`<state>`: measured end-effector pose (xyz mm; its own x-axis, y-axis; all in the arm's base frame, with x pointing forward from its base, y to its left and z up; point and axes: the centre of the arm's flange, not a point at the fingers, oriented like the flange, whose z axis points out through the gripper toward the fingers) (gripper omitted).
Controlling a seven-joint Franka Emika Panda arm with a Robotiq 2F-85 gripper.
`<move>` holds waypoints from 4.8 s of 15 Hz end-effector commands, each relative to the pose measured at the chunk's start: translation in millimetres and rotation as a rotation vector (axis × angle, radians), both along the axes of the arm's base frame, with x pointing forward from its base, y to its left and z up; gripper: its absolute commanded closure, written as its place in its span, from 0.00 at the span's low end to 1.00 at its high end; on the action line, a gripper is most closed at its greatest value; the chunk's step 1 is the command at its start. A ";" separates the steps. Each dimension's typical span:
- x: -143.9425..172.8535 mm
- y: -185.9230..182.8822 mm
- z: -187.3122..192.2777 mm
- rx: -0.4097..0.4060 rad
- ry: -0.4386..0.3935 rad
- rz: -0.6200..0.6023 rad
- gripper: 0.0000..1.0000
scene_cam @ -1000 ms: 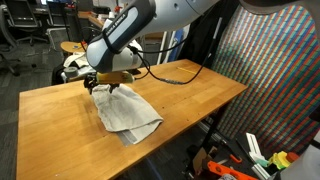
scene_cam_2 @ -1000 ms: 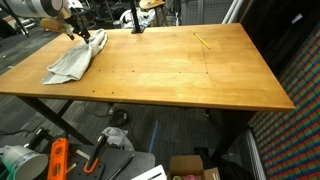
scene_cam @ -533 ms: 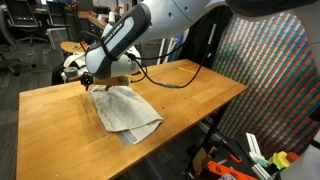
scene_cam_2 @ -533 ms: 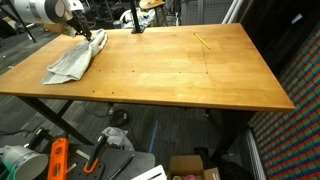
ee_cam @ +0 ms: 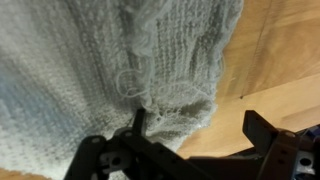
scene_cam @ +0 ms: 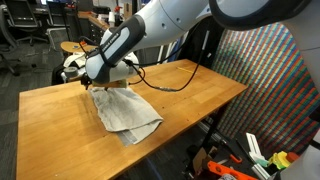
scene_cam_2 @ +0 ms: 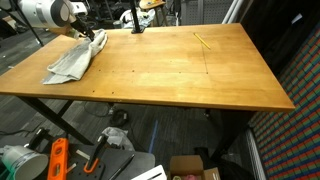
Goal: Fold the towel in half
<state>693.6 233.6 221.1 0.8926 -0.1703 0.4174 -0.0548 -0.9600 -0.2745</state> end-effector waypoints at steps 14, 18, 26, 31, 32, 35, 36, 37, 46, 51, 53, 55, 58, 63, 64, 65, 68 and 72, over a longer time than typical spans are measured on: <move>9.7 -10.2 20.4 -0.091 -0.075 -0.108 0.00; 4.5 -6.4 6.1 -0.102 -0.023 -0.101 0.00; -6.4 23.6 0.9 -0.008 -0.034 -0.055 0.00; 4.8 27.3 1.7 0.014 -0.095 -0.068 0.00; 6.4 27.5 2.2 0.016 -0.100 -0.068 0.00; 9.6 31.9 8.1 0.032 -0.118 -0.067 0.00; 10.1 33.8 10.7 0.038 -0.125 -0.066 0.00; 8.6 38.2 16.7 0.045 -0.136 -0.061 0.00; 11.0 65.1 43.2 0.017 -0.287 -0.045 0.00; 19.4 64.8 58.2 -0.079 -0.349 -0.097 0.00; 10.5 57.0 61.5 -0.130 -0.299 -0.104 0.00; 5.7 45.1 59.7 -0.202 -0.177 -0.112 0.00; 5.9 22.8 59.1 -0.254 0.030 -0.089 0.00; 2.2 -12.5 73.0 -0.294 0.329 -0.015 0.00; 1.0 -21.0 75.9 -0.305 0.386 0.009 0.00; -1.6 -29.7 78.3 -0.308 0.443 0.037 0.00; -7.8 -50.3 76.1 -0.319 0.607 0.130 0.00; -7.2 -61.2 59.8 -0.278 0.671 0.212 0.00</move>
